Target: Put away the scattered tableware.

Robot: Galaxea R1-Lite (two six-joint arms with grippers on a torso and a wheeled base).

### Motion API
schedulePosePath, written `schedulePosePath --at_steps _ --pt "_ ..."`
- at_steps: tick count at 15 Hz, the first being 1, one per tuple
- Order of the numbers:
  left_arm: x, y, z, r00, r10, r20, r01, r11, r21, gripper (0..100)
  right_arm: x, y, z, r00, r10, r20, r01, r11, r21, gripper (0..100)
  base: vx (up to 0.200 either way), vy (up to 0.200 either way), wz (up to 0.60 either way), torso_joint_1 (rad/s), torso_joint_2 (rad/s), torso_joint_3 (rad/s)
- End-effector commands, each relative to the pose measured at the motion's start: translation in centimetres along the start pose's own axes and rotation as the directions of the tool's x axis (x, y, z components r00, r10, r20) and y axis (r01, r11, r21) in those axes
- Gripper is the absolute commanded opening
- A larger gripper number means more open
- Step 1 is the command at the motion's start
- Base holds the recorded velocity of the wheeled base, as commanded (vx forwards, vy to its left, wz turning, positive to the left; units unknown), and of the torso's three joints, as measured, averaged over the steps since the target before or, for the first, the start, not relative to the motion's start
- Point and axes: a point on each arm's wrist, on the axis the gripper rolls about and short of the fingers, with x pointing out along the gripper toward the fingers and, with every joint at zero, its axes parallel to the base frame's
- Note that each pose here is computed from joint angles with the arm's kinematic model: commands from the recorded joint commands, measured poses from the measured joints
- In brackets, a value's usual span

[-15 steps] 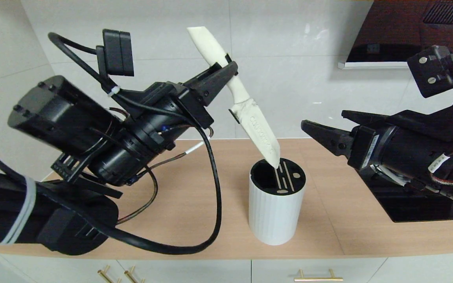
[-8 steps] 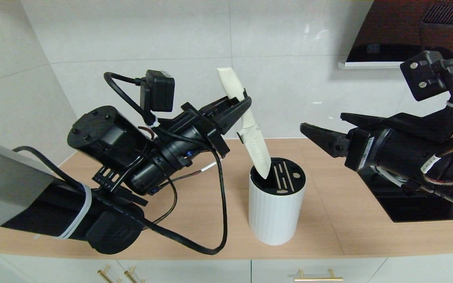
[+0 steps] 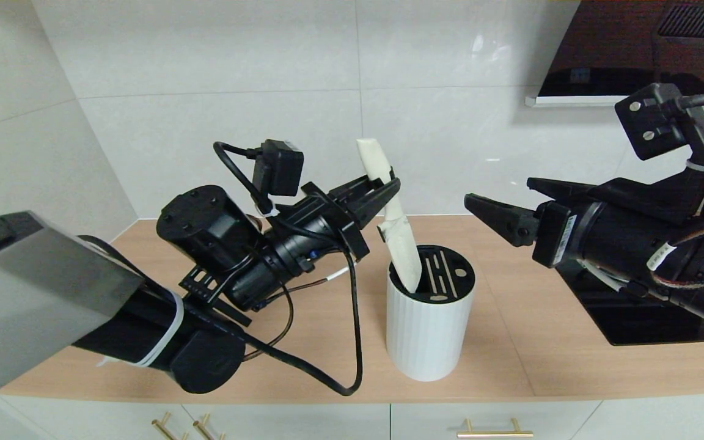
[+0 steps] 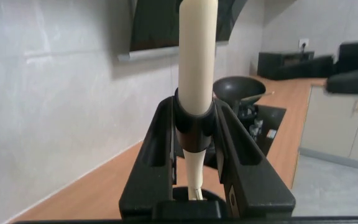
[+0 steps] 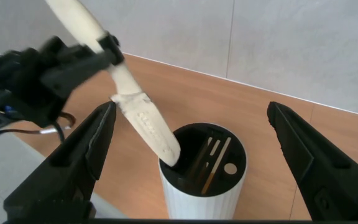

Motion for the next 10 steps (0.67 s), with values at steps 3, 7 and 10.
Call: schedulePosePath --at_steps 3,7,10 --pt "0.1 0.3 -1.5 1.0 0.006 -0.029 -0.006 1.0 -0.014 0 0.1 0.0 -0.1 1.0 0.001 -0.004 -0.001 1.0 -0.001 100 0.0 0.0 0.0 0.0 0.0 0.0" --pt "0.3 0.4 -3.6 0.997 0.005 -0.072 -0.008 0.999 -0.039 0 0.1 0.1 -0.2 1.0 0.002 -0.006 -0.002 1.0 -0.001 100 0.0 0.0 0.0 0.0 0.0 0.0" --pt "0.6 0.3 -5.1 0.995 -0.002 -0.096 -0.003 0.998 -0.057 0 0.2 0.0 -0.2 1.0 0.0 -0.008 0.0 1.0 -0.002 100 0.0 0.0 0.0 0.0 0.0 0.0"
